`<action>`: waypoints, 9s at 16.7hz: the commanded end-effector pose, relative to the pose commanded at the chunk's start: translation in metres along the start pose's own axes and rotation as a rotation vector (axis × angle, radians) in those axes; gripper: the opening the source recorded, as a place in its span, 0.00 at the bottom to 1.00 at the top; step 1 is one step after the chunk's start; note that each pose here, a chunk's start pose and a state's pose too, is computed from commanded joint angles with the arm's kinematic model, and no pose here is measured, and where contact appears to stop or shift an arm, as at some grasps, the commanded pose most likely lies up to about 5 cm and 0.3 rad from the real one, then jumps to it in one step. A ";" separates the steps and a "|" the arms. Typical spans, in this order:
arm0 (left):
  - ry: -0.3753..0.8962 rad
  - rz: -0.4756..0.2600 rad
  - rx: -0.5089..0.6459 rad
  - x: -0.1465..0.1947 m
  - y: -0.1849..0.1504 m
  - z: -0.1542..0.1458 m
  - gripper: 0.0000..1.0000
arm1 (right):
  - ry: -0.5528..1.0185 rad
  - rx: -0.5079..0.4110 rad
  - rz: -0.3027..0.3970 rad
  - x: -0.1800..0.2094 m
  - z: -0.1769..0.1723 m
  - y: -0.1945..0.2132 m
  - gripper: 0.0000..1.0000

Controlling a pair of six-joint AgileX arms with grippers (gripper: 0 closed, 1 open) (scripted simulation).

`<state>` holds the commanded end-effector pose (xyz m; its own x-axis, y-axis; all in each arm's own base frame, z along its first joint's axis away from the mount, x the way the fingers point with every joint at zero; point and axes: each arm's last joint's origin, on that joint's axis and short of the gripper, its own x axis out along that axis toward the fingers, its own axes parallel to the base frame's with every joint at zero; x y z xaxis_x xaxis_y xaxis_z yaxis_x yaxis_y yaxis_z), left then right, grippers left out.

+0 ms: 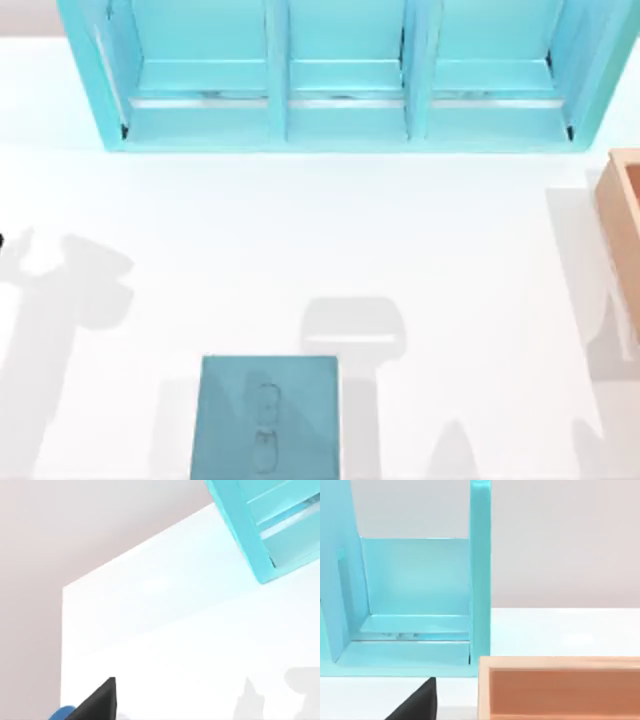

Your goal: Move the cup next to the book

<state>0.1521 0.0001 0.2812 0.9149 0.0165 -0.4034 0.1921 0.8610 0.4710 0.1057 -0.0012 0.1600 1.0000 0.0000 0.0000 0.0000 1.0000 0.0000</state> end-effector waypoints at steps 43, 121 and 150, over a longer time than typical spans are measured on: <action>0.574 -1.064 0.941 0.303 0.213 -0.113 1.00 | 0.000 0.000 0.000 0.000 0.000 0.000 1.00; 1.031 -0.349 -0.389 -0.010 -0.143 0.054 0.00 | 0.000 0.000 0.000 0.000 0.000 0.000 1.00; 1.091 -0.307 -0.437 0.004 -0.171 -0.020 0.45 | 0.000 0.000 0.000 0.000 0.000 0.000 1.00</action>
<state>0.1161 -0.1365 0.1833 0.0318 0.0195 -0.9993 0.0196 0.9996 0.0201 0.1057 -0.0012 0.1600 1.0000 0.0000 0.0000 0.0000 1.0000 0.0000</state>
